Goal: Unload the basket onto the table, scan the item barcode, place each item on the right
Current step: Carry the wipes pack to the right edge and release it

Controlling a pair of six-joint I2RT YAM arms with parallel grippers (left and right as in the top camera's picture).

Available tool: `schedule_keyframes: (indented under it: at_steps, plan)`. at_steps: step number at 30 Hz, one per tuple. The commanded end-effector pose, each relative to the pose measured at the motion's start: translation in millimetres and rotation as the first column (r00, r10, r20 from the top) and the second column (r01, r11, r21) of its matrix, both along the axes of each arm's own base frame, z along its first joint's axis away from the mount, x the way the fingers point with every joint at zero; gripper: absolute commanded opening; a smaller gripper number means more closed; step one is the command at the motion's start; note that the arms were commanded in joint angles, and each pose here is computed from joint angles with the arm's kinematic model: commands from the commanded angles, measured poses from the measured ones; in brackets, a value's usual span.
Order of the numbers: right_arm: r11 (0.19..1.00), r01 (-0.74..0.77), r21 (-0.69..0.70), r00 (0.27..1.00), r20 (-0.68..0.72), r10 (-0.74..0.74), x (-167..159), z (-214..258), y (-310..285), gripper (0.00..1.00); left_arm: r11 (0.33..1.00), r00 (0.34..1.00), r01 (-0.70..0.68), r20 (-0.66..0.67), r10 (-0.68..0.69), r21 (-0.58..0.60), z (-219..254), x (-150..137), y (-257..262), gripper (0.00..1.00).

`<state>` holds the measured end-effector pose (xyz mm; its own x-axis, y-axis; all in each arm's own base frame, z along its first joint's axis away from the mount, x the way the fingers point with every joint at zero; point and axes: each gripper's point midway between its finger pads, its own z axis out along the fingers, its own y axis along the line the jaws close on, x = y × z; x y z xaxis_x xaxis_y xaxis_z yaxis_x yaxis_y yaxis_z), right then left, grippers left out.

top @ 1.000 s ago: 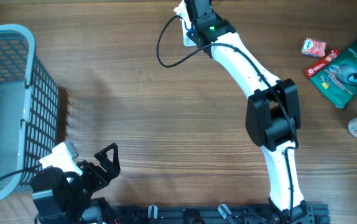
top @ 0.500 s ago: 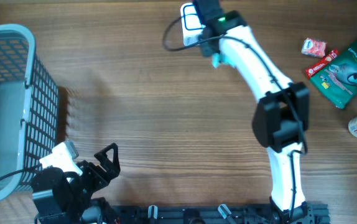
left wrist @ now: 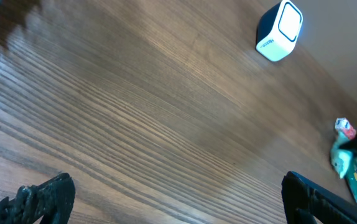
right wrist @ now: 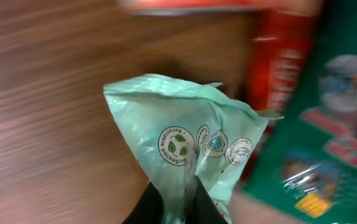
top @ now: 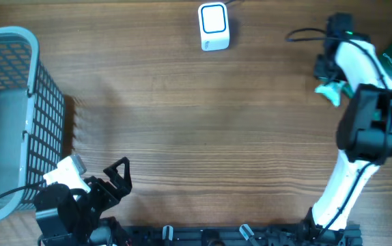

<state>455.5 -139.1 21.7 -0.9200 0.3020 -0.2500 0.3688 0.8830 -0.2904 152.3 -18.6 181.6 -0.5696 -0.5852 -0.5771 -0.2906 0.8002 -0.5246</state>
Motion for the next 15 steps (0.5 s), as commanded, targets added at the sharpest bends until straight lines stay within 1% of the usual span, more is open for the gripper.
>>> schedule_keyframes:
  at_steps: [1,2,3,4,5,7,9,11,13,15]
  plan:
    - [0.981,0.192,0.019,0.981,-0.024,-0.191,-35,-12,-59,0.05,1.0,1.0,0.017,0.005,-0.017,0.01,0,0,-1,1.0]
    - [0.977,0.21,0.041,0.978,-0.023,-0.209,-38,-12,-64,0.1,1.0,1.0,0.017,0.005,-0.017,0.01,0,0,-1,1.0]
    - [0.969,0.226,0.105,0.974,-0.011,-0.226,-38,-10,-67,0.33,1.0,1.0,0.017,0.005,-0.017,0.009,0,0,-1,1.0]
    - [0.954,0.211,0.212,0.975,0.023,-0.22,-31,-4,-63,0.72,1.0,1.0,0.016,0.005,-0.017,0.009,0,0,-1,1.0]
    - [0.944,0.182,0.275,0.978,0.049,-0.203,-24,4,-58,0.98,1.0,1.0,0.017,0.005,-0.017,0.01,0,0,-1,1.0]
    - [0.928,0.133,0.349,0.977,0.11,-0.181,-11,32,-49,1.0,1.0,1.0,0.017,0.005,-0.017,0.009,0,0,-1,1.0]
    - [0.915,0.056,0.399,0.962,0.224,-0.157,6,84,-36,1.0,1.0,1.0,0.016,0.005,-0.017,0.009,0,0,-1,1.0]
    - [0.909,-0.034,0.416,0.935,0.335,-0.119,16,136,-21,1.0,1.0,1.0,0.017,0.005,-0.017,0.009,0,0,-1,1.0]
    - [0.915,-0.131,0.383,0.88,0.469,-0.071,16,204,-2,1.0,1.0,1.0,0.017,0.005,-0.017,0.009,0,0,-1,1.0]
    - [0.927,-0.207,0.313,0.807,0.59,-0.02,-3,275,20,1.0,1.0,1.0,0.017,0.005,-0.017,0.01,0,0,-1,1.0]
